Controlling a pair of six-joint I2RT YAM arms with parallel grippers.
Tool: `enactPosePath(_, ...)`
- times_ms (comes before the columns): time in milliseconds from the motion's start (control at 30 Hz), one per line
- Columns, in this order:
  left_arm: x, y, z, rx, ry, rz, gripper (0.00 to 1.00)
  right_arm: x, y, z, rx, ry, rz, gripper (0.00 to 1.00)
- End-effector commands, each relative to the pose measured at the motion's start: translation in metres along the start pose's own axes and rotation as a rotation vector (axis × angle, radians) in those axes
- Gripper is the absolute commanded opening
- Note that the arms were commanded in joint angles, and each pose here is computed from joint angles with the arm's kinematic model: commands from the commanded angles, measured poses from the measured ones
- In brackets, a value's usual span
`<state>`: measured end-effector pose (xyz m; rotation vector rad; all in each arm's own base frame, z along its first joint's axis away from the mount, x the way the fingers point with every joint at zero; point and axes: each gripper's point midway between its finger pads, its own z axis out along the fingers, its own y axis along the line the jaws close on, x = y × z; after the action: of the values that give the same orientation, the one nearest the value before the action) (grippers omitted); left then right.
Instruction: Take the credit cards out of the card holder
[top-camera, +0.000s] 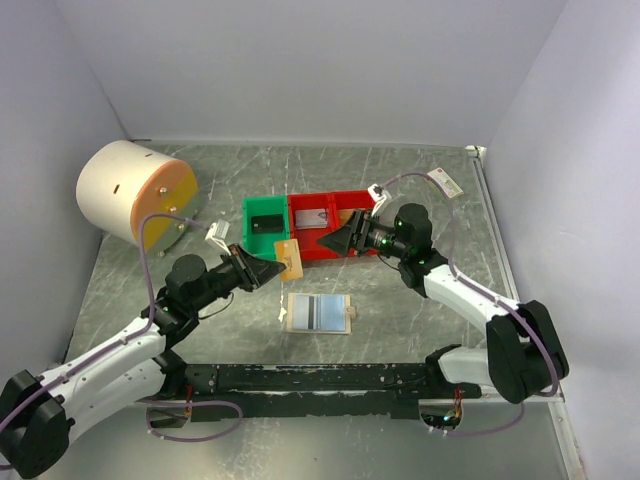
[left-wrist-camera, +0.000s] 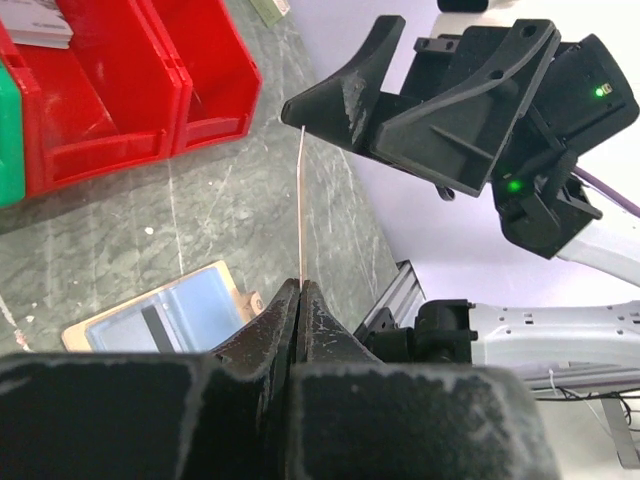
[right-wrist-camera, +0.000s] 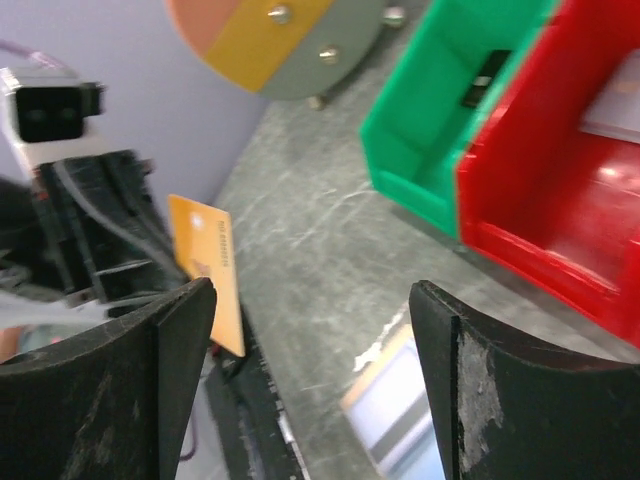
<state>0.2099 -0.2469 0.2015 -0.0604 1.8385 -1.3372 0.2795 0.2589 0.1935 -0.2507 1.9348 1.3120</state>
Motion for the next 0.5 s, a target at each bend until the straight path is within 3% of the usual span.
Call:
enactPosePath(0,-0.008,-0.024,0.001,0.116,-0.010,0.045,0.07,-0.003,0.048,-0.002,-0.267,0.039,0.007,0.75)
enactPosePath(267,-0.005,-0.041,-0.005,0.231,-0.024,0.001,0.07,0.011,0.062,0.003,-0.377,0.112,0.044,0.58)
enactPosePath(467,-0.001,-0.041,-0.011,0.266,-0.036,-0.038,0.07,0.021,0.084,-0.001,-0.459,0.154,0.009,0.56)
